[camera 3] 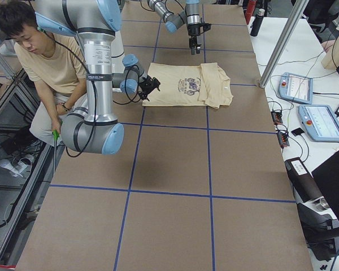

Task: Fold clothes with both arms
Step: 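Release the sleeve with the left gripper while the right gripper moves to the hem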

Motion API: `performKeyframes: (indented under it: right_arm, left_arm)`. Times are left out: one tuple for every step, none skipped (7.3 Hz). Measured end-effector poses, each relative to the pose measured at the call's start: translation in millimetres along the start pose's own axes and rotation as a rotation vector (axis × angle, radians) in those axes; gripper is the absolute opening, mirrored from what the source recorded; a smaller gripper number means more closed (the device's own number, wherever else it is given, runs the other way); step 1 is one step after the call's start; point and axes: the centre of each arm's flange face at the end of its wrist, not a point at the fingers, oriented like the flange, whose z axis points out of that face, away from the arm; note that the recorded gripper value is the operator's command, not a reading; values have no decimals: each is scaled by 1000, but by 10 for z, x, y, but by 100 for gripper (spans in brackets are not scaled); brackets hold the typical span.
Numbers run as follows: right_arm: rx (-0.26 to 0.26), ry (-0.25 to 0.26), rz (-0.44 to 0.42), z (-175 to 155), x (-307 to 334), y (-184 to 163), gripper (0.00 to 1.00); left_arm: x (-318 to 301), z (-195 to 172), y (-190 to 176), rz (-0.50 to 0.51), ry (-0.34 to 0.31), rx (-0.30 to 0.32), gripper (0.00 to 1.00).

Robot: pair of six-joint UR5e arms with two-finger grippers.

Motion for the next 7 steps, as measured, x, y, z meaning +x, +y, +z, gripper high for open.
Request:
performKeyframes:
  right_arm:
    - [14, 8, -14, 11, 212, 131, 91]
    - [25, 16, -24, 28, 322, 158, 89]
    - [34, 23, -31, 52, 387, 144, 86]
    - [39, 29, -36, 73, 420, 139, 80]
    - [40, 31, -38, 85, 430, 146, 76]
    - [39, 32, -38, 91, 433, 151, 60]
    - [37, 33, -38, 92, 432, 159, 34]
  left_arm:
    - [-49, 12, -17, -1, -7, 2, 98]
    - [-79, 24, -28, -2, -11, 3, 98]
    - [-86, 24, -30, -2, -11, 7, 98]
    - [-86, 20, -35, -1, -9, 14, 98]
    - [-83, 15, -38, -1, -7, 22, 98]
    - [-84, 12, -44, -2, -6, 29, 98]
    - [-101, 13, -49, -3, -7, 34, 98]
